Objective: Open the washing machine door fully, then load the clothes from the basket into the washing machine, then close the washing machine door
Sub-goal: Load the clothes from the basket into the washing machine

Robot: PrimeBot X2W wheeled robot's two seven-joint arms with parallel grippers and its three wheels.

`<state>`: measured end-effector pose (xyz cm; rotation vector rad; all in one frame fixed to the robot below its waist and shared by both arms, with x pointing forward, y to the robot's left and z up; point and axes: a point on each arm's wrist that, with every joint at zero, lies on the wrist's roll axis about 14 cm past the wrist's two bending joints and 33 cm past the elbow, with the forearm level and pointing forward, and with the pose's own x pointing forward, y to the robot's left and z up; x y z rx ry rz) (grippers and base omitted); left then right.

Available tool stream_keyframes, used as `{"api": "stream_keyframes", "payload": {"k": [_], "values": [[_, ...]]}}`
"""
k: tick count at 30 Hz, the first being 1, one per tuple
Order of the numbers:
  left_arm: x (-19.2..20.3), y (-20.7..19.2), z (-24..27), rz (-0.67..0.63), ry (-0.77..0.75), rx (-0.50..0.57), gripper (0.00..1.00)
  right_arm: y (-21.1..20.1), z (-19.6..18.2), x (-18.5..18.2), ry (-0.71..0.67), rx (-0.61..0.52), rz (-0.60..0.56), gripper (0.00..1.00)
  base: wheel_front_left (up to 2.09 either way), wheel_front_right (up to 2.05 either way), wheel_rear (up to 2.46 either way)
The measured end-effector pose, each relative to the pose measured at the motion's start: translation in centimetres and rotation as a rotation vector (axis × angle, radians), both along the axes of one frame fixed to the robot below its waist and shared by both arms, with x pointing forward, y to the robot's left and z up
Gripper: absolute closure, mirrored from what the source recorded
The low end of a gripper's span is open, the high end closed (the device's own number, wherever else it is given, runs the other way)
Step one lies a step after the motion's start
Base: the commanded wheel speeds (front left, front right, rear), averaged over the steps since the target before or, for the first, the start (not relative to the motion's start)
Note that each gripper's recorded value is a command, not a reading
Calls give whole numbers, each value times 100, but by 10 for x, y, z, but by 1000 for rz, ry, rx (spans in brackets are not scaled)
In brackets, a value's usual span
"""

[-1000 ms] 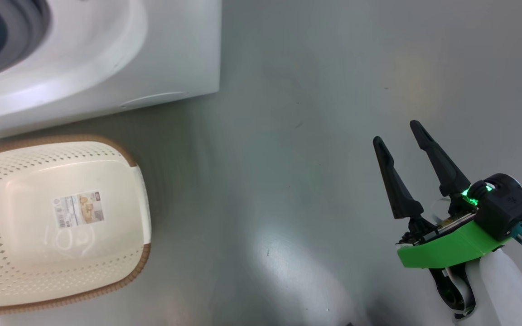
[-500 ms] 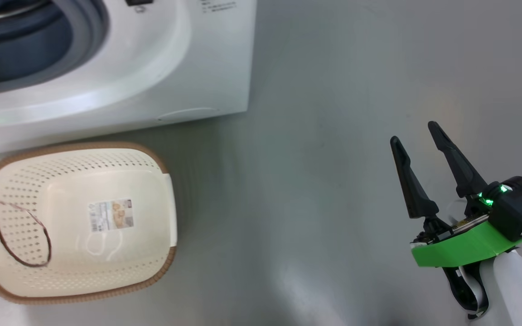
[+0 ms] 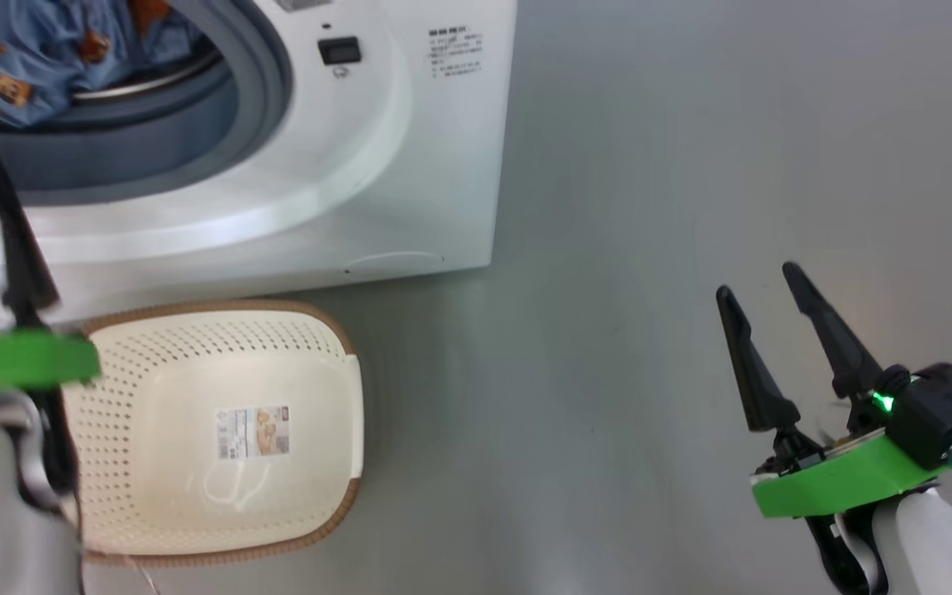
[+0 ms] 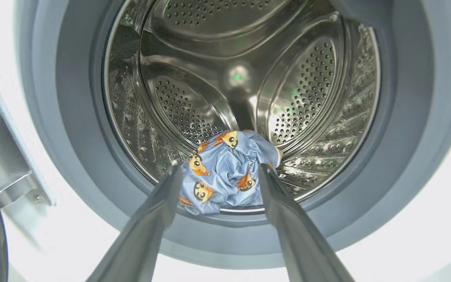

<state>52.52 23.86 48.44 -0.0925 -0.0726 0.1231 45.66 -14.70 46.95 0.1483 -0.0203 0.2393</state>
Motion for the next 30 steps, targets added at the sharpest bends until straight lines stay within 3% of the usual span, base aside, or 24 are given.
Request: {"api": "stream_keyframes", "payload": {"k": [14, 30], "values": [[-105, -19, 7, 11, 10, -8, 0, 7, 16, -30, -12, 3, 10, 0, 0, 0, 0], [-184, -33, 13, -13, 33, -22, 0, 26, 37, -76, -35, -6, 50, 0, 0, 0, 0]]}}
